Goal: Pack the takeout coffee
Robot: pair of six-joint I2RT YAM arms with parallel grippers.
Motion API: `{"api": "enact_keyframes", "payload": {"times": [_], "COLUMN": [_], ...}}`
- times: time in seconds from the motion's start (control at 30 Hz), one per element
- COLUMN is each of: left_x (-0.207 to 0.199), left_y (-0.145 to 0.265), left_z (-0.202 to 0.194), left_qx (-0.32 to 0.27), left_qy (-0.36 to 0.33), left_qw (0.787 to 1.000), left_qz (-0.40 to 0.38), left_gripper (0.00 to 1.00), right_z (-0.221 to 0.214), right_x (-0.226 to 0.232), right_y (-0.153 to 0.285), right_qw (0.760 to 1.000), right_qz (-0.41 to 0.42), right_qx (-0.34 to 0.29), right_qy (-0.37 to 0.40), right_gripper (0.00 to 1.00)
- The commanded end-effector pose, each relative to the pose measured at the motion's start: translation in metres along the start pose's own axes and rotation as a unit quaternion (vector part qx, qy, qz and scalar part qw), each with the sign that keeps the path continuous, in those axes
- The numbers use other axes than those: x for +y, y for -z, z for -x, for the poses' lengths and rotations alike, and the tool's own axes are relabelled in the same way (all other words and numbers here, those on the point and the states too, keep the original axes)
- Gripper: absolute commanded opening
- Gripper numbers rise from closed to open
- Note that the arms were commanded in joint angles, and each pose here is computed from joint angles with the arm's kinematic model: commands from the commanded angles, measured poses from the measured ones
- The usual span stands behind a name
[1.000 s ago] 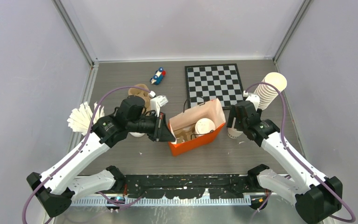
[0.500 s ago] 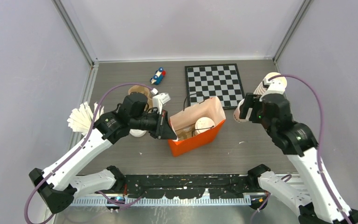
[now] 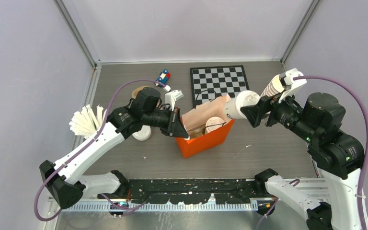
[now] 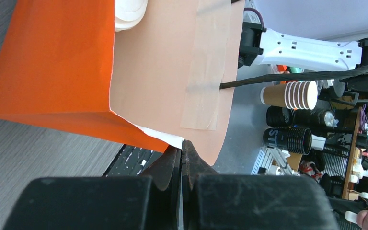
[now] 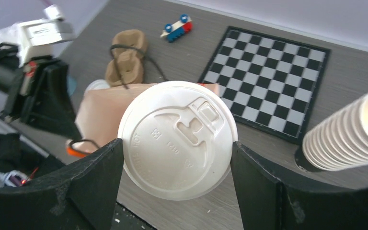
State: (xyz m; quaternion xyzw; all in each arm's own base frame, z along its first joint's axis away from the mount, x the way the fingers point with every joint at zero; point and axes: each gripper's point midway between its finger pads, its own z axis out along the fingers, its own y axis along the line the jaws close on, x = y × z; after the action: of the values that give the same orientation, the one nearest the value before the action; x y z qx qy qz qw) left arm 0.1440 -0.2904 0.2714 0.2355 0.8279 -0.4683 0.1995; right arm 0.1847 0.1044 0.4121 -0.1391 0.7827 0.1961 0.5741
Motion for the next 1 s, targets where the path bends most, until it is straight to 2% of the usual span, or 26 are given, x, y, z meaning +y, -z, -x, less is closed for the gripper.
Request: {"api": "enact_keyframes", "payload": {"times": [0.0,0.4,0.77,0.97], "left_x": [-0.020,-0.030,-0.026,-0.018], "left_y": [0.001,-0.010,-0.009,-0.009], "left_z": [0.026,0.026,0.022,0.020], "left_qx": [-0.023,0.016,0.035,0.041], "left_qy": [-0.051,-0.088,-0.144,-0.147], "left_qw": [0.998,0.992,0.984,0.984], "left_qz": [-0.039,-0.088,-0.103,-0.089], "left_gripper": [0.00,0.00,0.00,0.01], "right_z": [0.006,0.001,-0.035,-0.052], "right_x": [0.039,0.047,0.039,0.036], "right_y": [0.010,0.003,-0.018,-0.029], "right_qw": [0.992,0.987,0.979,0.975], "right_qz": [0.117,0.148,0.158,0.164], "right_qx": [-0.003,0.003,0.055,0.083], "right_qy": [0.036,0.059,0.112,0.127], "right_gripper": [0.78,0.79,0.79,0.79]}}
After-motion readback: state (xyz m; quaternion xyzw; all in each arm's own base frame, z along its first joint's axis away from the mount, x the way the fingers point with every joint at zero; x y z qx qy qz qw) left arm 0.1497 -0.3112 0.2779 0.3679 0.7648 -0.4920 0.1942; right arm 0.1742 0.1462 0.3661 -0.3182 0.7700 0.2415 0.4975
